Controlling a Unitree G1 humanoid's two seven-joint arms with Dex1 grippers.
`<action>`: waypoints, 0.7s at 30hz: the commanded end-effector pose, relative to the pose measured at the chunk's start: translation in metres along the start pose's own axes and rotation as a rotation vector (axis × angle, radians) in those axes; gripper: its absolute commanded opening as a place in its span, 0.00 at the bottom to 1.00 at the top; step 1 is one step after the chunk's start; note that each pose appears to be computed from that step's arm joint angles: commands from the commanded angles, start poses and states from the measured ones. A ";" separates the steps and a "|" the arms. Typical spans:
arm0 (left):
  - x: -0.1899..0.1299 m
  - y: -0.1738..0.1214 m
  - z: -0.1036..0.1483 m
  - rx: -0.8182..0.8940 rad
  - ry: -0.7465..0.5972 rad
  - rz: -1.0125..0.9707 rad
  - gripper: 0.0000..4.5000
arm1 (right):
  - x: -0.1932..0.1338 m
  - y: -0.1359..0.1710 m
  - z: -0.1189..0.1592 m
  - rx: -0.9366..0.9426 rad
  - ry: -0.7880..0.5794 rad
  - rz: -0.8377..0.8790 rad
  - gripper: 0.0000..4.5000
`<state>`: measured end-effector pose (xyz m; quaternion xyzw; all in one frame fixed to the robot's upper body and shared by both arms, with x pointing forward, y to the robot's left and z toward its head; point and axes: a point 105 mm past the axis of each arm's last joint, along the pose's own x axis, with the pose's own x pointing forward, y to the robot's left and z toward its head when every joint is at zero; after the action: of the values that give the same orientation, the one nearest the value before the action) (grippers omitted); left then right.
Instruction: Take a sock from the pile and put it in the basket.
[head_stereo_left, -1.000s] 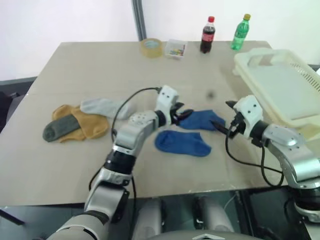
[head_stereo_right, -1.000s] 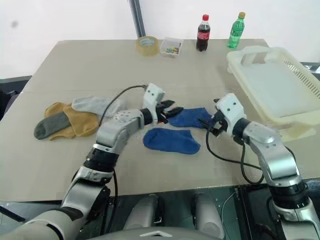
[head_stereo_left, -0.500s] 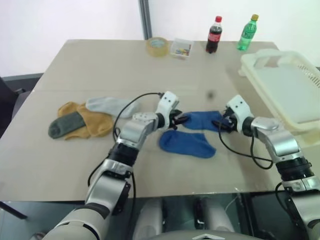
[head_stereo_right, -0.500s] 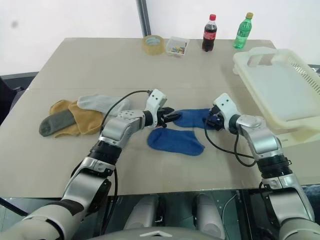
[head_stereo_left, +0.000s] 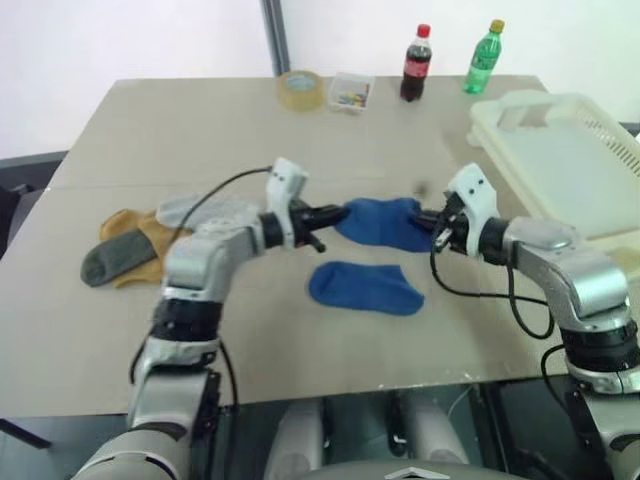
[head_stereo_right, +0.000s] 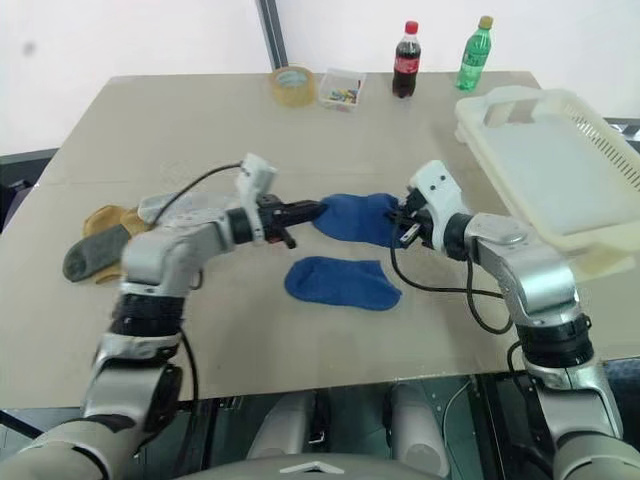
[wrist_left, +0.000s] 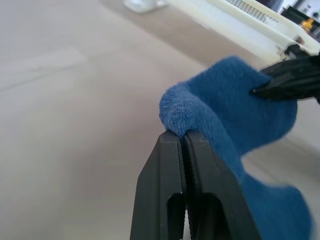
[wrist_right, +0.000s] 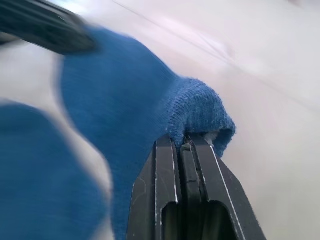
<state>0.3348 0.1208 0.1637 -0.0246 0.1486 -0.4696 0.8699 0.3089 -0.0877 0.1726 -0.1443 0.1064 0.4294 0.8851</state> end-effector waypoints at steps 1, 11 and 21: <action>-0.023 -0.019 -0.009 -0.011 0.060 -0.061 0.00 | -0.004 0.027 -0.015 -0.042 0.075 0.040 0.00; -0.023 -0.015 -0.040 -0.005 0.148 0.012 0.00 | -0.003 0.034 -0.036 0.006 0.138 0.026 0.00; -0.019 -0.011 -0.046 -0.004 0.155 0.004 0.84 | -0.011 0.032 -0.044 -0.042 0.150 0.024 0.95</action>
<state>0.3031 0.1333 0.1203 -0.0023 0.2295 -0.4629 0.8562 0.2755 -0.0952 0.1132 -0.1752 0.2122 0.4239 0.8629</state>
